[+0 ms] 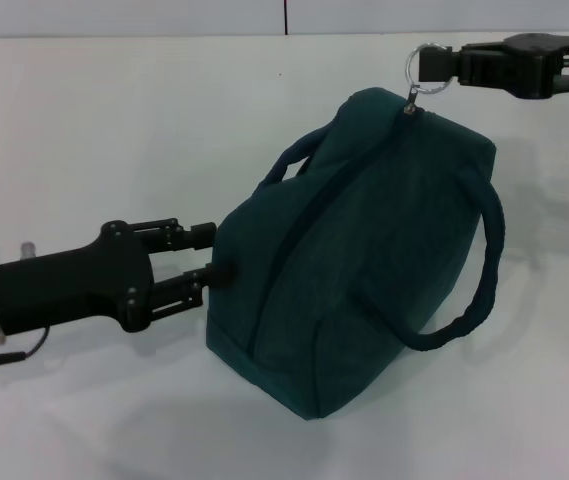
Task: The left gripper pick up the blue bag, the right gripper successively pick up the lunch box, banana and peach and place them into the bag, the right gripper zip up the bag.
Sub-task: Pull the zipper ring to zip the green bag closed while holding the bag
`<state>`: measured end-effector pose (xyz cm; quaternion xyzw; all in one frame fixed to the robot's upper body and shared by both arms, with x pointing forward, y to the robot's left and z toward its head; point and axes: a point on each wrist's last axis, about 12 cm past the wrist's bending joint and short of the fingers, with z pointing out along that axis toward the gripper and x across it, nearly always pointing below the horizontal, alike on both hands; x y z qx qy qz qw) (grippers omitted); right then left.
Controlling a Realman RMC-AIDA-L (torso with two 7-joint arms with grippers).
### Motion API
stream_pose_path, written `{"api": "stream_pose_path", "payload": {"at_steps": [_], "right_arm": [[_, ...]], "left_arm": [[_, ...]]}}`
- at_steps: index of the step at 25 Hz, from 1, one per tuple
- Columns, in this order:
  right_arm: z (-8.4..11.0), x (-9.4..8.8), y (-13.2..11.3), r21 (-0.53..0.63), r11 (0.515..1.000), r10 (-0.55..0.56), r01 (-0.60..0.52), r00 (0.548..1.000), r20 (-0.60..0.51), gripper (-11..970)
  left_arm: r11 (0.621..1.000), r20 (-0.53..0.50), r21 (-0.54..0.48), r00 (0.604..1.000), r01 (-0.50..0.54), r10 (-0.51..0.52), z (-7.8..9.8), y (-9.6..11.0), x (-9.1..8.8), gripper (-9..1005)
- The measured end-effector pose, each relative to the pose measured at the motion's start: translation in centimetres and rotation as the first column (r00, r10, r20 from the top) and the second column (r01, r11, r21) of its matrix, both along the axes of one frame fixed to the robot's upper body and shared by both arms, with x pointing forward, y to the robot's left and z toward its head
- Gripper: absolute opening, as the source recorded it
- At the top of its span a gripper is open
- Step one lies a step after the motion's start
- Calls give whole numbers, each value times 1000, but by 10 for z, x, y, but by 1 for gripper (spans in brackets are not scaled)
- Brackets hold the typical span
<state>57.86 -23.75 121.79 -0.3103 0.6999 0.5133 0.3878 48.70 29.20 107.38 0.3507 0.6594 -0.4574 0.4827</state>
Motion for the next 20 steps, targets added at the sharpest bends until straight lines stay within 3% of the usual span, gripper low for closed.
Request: {"api": "stream_pose_path", "payload": {"at_steps": [6, 13, 16, 20], "right_arm": [[-5, -6, -6, 34, 999, -3, 3, 1000, 9, 28], [-13, -7, -9, 61, 998, -11, 11, 1000, -2, 29], [-18, -6, -10, 82, 996, -18, 19, 1000, -14, 30], [-27, -4, -10, 128, 991, -29, 35, 999, -44, 30]], "left_arm": [[1000, -13, 21, 1000, -3, 3, 14, 10, 2, 493], [996, -53, 22, 995, 88, -86, 55, 19, 7, 498], [990, -60, 76, 992, 117, -113, 76, 9, 15, 499], [974, -89, 168, 986, 153, -140, 109, -19, 31, 502]]}}
